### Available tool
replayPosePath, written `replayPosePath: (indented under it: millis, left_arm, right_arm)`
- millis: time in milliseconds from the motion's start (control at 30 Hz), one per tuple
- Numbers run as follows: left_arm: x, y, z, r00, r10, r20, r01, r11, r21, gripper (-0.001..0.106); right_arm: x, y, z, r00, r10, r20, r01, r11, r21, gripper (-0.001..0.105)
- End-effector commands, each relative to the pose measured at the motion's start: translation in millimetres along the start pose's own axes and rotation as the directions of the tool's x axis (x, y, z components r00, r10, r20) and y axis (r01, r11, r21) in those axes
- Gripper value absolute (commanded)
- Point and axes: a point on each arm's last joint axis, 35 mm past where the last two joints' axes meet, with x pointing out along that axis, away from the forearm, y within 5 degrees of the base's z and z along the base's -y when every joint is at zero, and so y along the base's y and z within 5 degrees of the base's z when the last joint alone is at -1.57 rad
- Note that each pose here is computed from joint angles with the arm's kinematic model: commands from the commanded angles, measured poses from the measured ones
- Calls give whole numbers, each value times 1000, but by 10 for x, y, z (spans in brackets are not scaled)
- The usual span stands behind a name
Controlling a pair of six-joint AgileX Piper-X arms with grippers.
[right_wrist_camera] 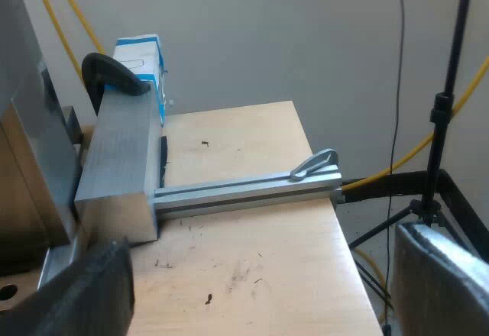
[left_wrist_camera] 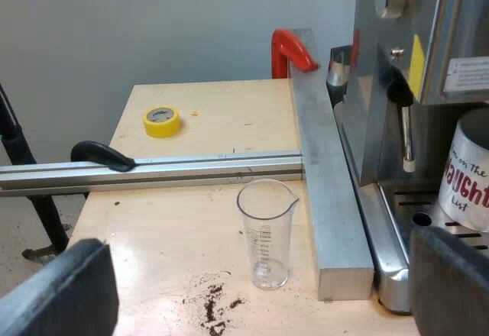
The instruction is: Place mug into machine
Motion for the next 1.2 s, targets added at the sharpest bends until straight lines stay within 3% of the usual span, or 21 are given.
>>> replayPosePath:
  millis: [33,200,300,400,600,1200]
  left_arm:
    - [103,-4,9,1000,16,14,-16,1000,-2,78]
    - [300,7,-120,1000,22,-18,-22,1000,1,78]
    - [353,12,-164,999,25,-32,-25,1000,2,78]
    - [509,34,-334,994,39,-98,-38,999,10,78]
    - [644,54,-487,988,49,-148,-47,999,16,78]
    - [646,54,-485,988,49,-145,-47,999,15,78]
  right_arm:
    - [91,25,-31,1000,18,0,-18,1000,14,71]
    - [301,109,-273,995,40,-93,-39,999,8,71]
    - [430,168,-453,986,55,-160,-55,998,3,71]
    - [549,228,-643,972,69,-224,-71,997,-1,71]
    - [654,293,-858,950,85,-299,-90,996,-4,71]
    - [660,295,-863,950,84,-299,-90,996,-4,71]
